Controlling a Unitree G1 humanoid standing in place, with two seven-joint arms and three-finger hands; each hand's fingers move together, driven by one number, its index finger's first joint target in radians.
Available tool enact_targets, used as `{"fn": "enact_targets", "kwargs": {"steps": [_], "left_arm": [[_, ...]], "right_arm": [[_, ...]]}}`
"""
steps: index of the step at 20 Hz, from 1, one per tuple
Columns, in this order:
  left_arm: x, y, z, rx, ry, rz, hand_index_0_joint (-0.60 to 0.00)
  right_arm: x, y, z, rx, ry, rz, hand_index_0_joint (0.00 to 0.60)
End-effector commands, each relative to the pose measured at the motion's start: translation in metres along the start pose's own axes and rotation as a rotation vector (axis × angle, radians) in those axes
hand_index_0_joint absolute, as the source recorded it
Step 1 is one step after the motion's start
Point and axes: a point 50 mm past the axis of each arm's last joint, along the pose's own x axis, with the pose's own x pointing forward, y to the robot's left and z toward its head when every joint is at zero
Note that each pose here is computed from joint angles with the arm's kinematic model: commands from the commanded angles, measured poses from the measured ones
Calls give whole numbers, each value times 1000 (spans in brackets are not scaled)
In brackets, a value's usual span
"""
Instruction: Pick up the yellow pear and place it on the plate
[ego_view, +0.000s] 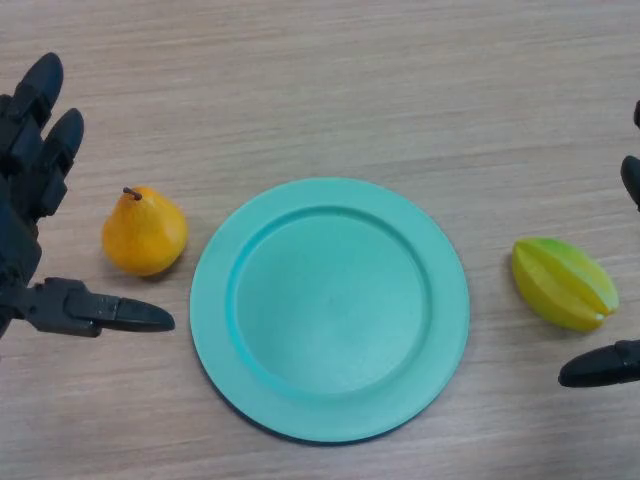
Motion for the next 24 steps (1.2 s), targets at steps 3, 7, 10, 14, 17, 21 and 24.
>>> {"fn": "enact_targets", "kwargs": {"steps": [3,7,10,14,17,21,24], "left_arm": [[-4,17,37,112,-207,51,0],[-1,22,35,130,-215,71,0],[6,30,29,158,-218,103,0],[21,37,12,166,-201,138,0],[33,40,-12,167,-157,170,0],[44,39,-37,141,-81,164,0],[51,33,-50,122,-49,144,0]], "right_arm": [[-4,-13,32,-134,-202,-89,0],[-4,-11,29,-114,-189,-78,0],[-5,-11,29,-107,-176,-71,0],[-6,-13,28,-117,-186,-90,0],[-7,-13,28,-110,-181,-97,0],[-8,-15,28,-121,-186,-99,0],[-8,-16,28,-119,-186,-103,0]]}}
